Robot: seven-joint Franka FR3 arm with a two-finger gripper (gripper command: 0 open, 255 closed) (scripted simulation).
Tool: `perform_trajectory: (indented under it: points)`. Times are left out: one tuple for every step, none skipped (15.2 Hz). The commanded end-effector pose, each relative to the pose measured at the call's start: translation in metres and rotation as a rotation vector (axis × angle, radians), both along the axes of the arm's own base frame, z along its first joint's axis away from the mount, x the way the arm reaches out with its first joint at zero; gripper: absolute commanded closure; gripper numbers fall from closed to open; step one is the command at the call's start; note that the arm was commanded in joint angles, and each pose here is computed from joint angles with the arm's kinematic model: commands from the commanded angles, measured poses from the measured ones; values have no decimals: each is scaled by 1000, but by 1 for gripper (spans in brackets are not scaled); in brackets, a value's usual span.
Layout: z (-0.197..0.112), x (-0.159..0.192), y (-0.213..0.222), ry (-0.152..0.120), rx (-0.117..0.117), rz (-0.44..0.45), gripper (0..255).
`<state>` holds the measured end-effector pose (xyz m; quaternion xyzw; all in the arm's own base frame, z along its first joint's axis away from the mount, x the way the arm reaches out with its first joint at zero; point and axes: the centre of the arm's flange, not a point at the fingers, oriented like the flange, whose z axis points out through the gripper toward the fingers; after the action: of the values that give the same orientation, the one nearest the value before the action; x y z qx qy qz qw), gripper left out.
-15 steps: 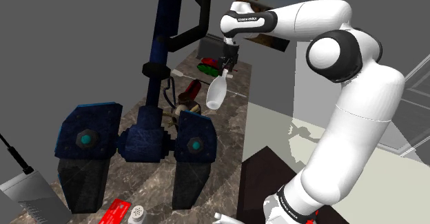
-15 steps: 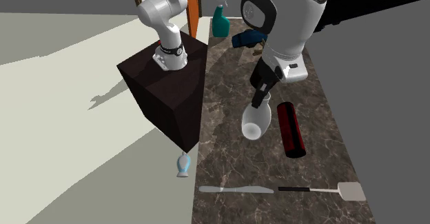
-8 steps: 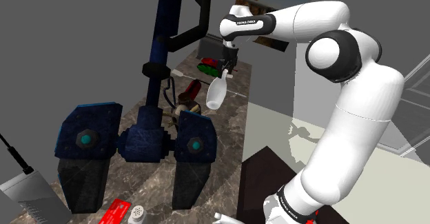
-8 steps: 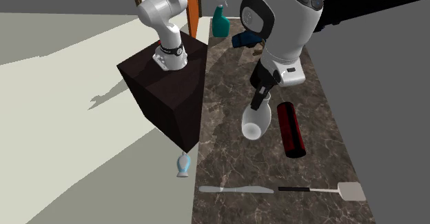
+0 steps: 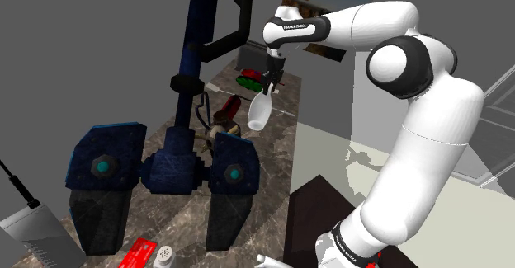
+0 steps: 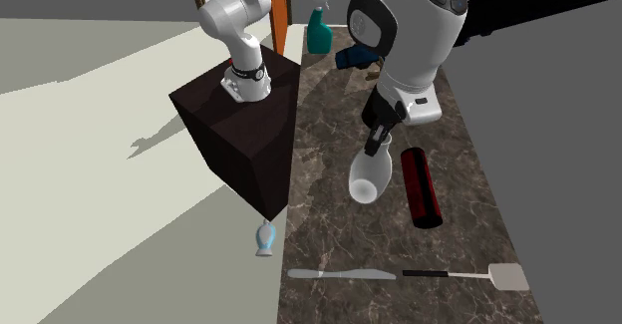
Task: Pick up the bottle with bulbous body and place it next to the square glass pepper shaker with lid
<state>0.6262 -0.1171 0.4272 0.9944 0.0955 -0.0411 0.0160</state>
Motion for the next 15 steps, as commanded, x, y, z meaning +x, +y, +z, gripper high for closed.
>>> perform_trajectory:
  points:
    - [0,0,0,1,0,0,255]
    - [0,0,0,1,0,0,255]
    - [0,0,0,1,0,0,255]
    - [0,0,0,0,0,0,255]
    - [5,0,0,0,0,0,255]
    - [10,0,0,0,0,0,255]
    - [15,0,0,0,0,0,255]
    - [21,0,0,0,0,0,255]
    - [26,0,0,0,0,0,255]
    - [31,0,0,0,0,0,255]
    - [37,0,0,0,0,0,255]
    - [42,0,0,0,0,0,255]
    - [47,0,0,0,0,0,255]
    - [52,0,0,0,0,0,255]
    - [58,0,0,0,0,0,255]
